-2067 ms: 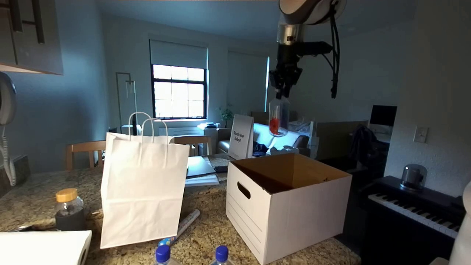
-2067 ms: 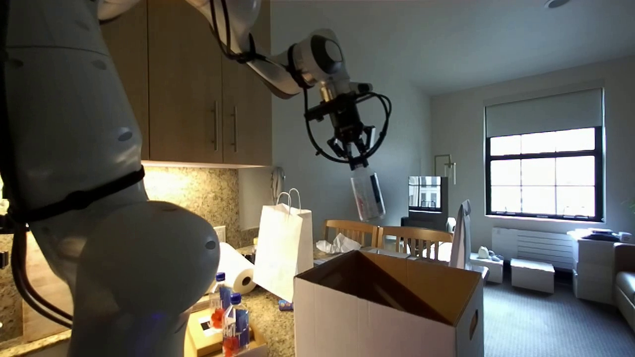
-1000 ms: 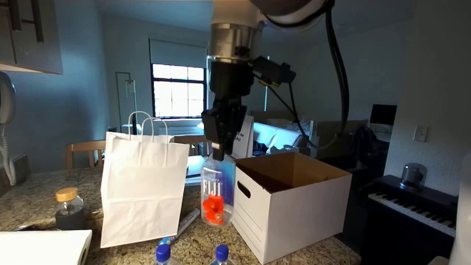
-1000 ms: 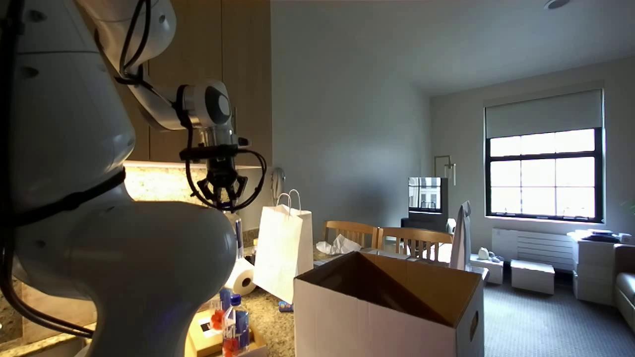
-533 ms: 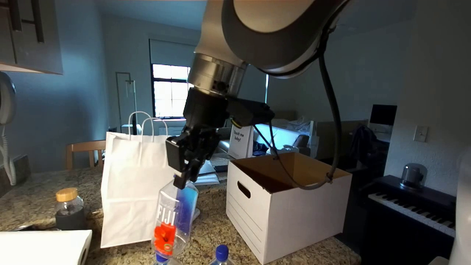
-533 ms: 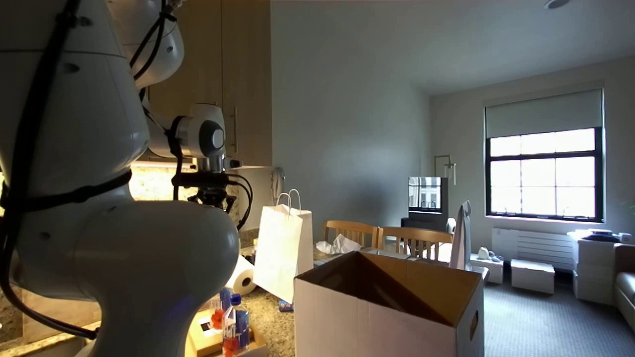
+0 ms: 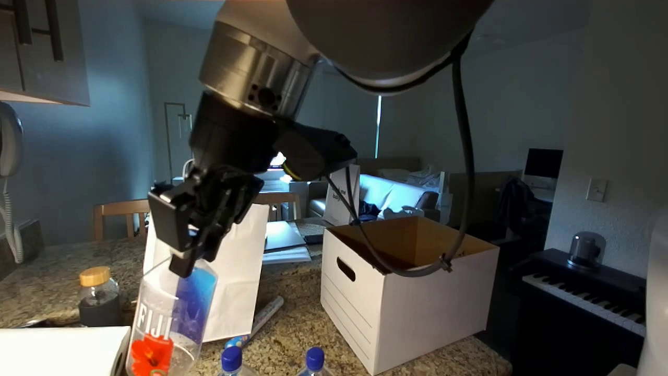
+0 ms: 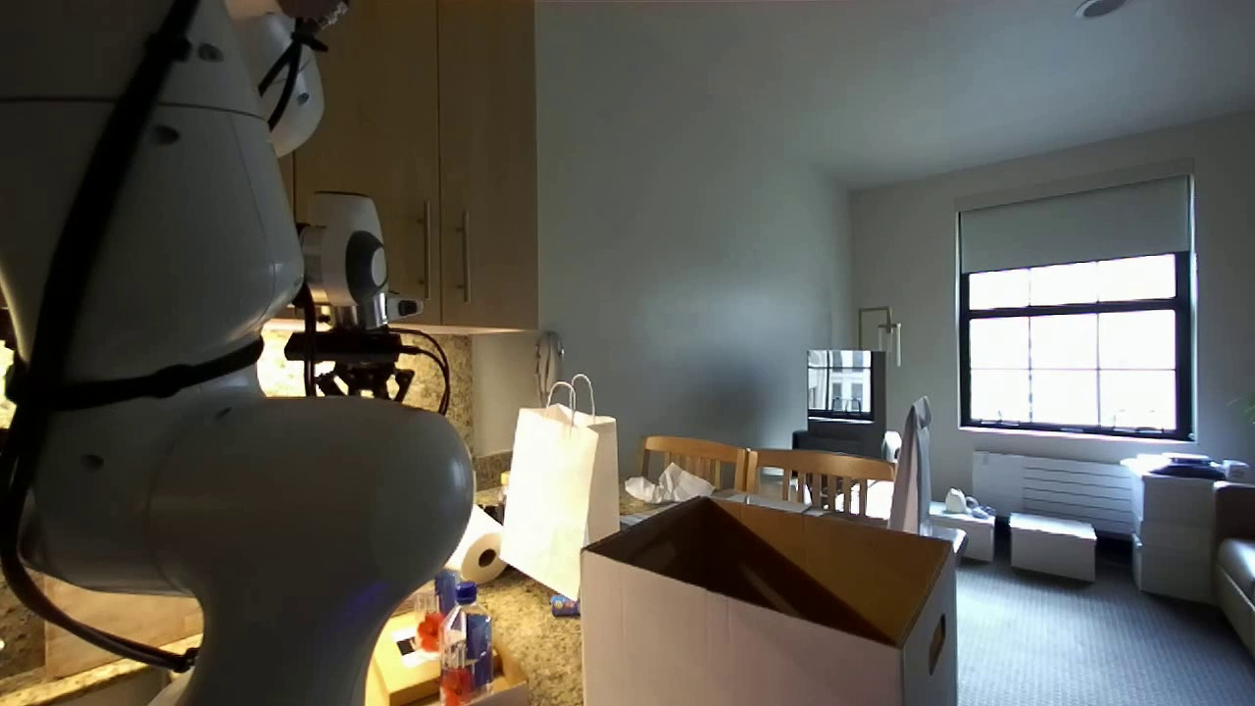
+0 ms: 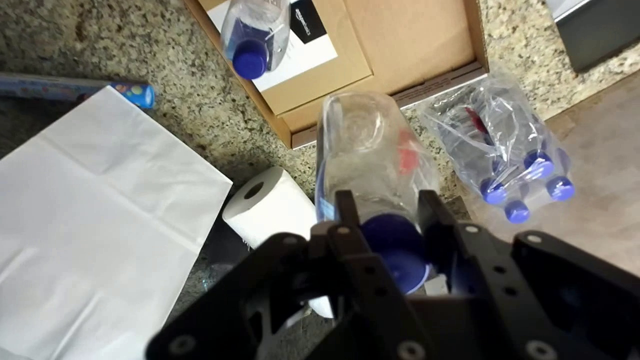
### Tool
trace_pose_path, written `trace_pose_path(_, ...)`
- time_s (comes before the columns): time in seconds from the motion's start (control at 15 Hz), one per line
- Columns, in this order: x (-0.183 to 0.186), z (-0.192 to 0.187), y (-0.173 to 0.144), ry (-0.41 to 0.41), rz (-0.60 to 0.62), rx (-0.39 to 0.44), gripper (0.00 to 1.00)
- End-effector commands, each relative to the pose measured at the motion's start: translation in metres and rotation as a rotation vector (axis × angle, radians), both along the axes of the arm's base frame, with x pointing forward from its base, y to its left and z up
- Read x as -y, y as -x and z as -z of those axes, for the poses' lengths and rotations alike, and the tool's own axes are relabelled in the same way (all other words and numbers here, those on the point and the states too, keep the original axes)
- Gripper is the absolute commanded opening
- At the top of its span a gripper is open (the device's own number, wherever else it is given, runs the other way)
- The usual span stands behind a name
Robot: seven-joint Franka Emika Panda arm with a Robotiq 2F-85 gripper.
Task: Take two bottles out of the white storage box
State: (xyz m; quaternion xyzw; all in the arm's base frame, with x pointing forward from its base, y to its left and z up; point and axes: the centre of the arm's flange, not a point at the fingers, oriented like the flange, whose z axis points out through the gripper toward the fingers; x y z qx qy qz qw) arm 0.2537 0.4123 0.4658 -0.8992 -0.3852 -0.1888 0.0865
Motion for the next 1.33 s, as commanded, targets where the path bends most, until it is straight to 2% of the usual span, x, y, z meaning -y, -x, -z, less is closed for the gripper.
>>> trace_pose_path(0.0, -0.027, 0.034, -0.01, 0.088, -0.043, 0.05, 0.15)
trace_pose_path(0.13, -0.03, 0.054, -0.008, 0.131, -0.124, 0.044, 0.15)
trace_pose_path(0.4, -0.047, 0.093, -0.014, 0.149, -0.213, -0.003, 0.16)
trace_pose_path(0.73, -0.06, 0.142, -0.038, 0.236, -0.26, -0.052, 0.16)
trace_pose_path(1.07, -0.075, 0.173, -0.065, 0.231, -0.26, -0.114, 0.16)
trace_pose_path(1.27, -0.085, 0.184, -0.076, 0.232, -0.249, -0.115, 0.15)
